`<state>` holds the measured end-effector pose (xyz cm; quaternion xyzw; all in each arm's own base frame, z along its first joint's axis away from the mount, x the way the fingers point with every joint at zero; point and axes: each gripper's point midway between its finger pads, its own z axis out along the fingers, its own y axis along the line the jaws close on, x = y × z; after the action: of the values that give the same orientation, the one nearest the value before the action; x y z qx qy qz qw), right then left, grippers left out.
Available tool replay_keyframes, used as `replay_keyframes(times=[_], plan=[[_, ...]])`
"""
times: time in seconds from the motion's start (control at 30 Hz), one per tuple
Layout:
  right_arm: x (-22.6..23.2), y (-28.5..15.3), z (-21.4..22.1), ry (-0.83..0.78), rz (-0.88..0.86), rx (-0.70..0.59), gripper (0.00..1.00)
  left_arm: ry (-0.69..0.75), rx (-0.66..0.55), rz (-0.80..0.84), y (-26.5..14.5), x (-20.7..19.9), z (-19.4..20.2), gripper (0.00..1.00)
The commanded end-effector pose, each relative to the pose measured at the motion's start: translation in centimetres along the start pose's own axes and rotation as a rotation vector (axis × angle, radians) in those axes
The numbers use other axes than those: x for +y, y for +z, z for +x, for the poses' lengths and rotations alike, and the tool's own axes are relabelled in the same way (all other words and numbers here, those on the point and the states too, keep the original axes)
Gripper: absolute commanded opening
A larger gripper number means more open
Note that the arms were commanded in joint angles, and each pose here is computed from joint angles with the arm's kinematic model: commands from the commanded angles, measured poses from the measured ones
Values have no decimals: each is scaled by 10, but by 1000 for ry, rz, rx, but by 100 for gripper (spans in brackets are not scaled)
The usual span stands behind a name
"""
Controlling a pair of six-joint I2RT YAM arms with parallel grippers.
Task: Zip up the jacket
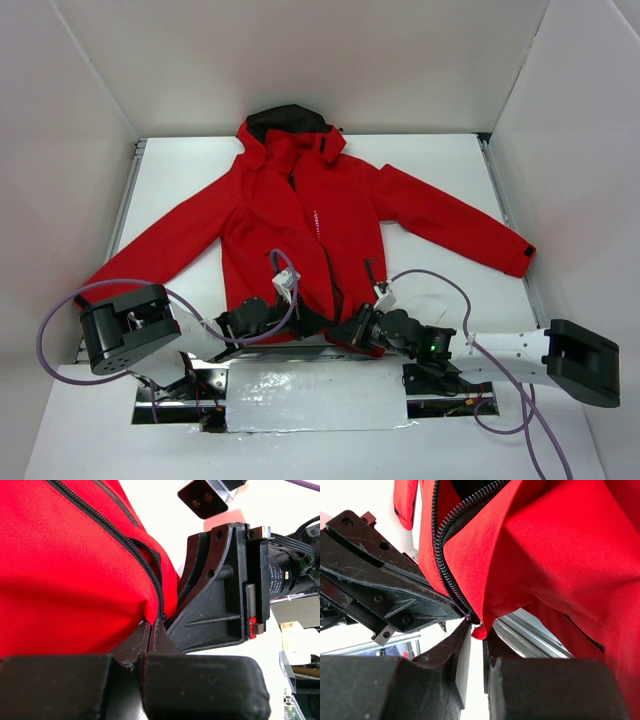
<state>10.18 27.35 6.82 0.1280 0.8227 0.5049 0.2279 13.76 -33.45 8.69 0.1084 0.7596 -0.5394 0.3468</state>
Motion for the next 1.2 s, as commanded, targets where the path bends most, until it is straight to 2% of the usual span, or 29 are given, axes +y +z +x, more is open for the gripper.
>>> replay_keyframes(times=[0.0, 0.07, 0.27, 0.67, 0.73, 0.9, 1.17], plan=[[-35, -7, -1, 16, 43, -36, 14, 18, -37, 97, 5, -24, -13, 0], [-36, -8, -2, 22, 45, -44, 7, 20, -36, 98, 5, -24, -12, 0], [-41, -13, 1, 26, 72, -28, 2, 20, -39, 92, 5, -23, -13, 0], [-30, -18, 14, -17, 123, 70, 1, 37, -31, 78, 6, -18, -10, 0], [-38, -20, 13, -30, 176, 69, 2, 38, -32, 70, 7, -17, -11, 0], [-28, -23, 6, -46, 147, 44, 3, 48, -29, 60, 6, -15, -11, 0], [-17, -31, -10, -151, 226, 13, 3, 50, -8, 69, 10, -16, -7, 0]])
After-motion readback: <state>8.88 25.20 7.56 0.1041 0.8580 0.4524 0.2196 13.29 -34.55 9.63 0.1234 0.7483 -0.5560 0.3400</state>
